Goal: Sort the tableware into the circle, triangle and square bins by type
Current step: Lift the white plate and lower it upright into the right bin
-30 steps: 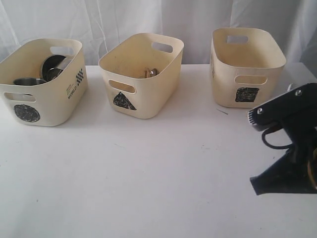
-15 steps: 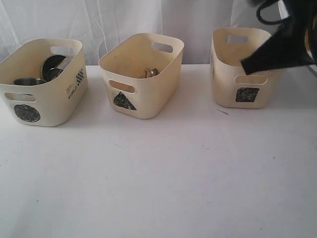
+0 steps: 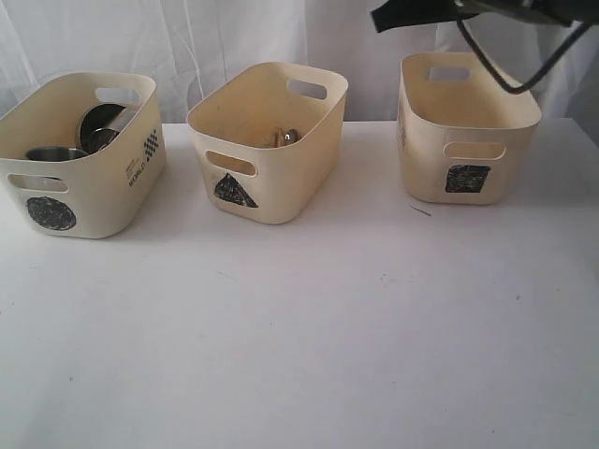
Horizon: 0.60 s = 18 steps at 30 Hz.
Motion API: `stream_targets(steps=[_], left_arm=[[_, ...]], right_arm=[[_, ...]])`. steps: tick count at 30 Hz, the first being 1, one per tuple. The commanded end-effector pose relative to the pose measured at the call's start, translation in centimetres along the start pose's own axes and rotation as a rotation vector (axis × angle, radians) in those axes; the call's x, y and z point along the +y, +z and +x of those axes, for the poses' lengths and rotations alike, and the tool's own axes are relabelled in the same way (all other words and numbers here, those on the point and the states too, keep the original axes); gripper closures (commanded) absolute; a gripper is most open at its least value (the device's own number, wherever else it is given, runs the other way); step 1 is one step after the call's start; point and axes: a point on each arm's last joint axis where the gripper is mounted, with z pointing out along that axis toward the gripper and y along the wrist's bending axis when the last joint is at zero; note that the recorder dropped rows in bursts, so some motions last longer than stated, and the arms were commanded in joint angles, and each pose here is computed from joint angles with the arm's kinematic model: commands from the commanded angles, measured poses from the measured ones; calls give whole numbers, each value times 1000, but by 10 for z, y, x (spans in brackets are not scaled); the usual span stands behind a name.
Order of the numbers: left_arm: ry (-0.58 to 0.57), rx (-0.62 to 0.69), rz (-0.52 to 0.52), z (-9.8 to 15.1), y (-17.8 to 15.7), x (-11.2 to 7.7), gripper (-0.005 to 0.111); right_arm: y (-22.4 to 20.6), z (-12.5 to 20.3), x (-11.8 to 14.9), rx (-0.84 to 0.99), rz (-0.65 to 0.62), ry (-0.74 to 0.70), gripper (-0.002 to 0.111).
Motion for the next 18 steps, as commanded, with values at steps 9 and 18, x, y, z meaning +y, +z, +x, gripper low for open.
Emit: stream_targets(steps=[9, 18], left_arm=[[-13, -6, 9, 0, 0, -1, 107], [-13, -6, 9, 0, 0, -1, 107]], right_arm=[[45, 15, 24, 36, -24, -62, 108], [60, 29, 38, 61, -58, -32, 108]])
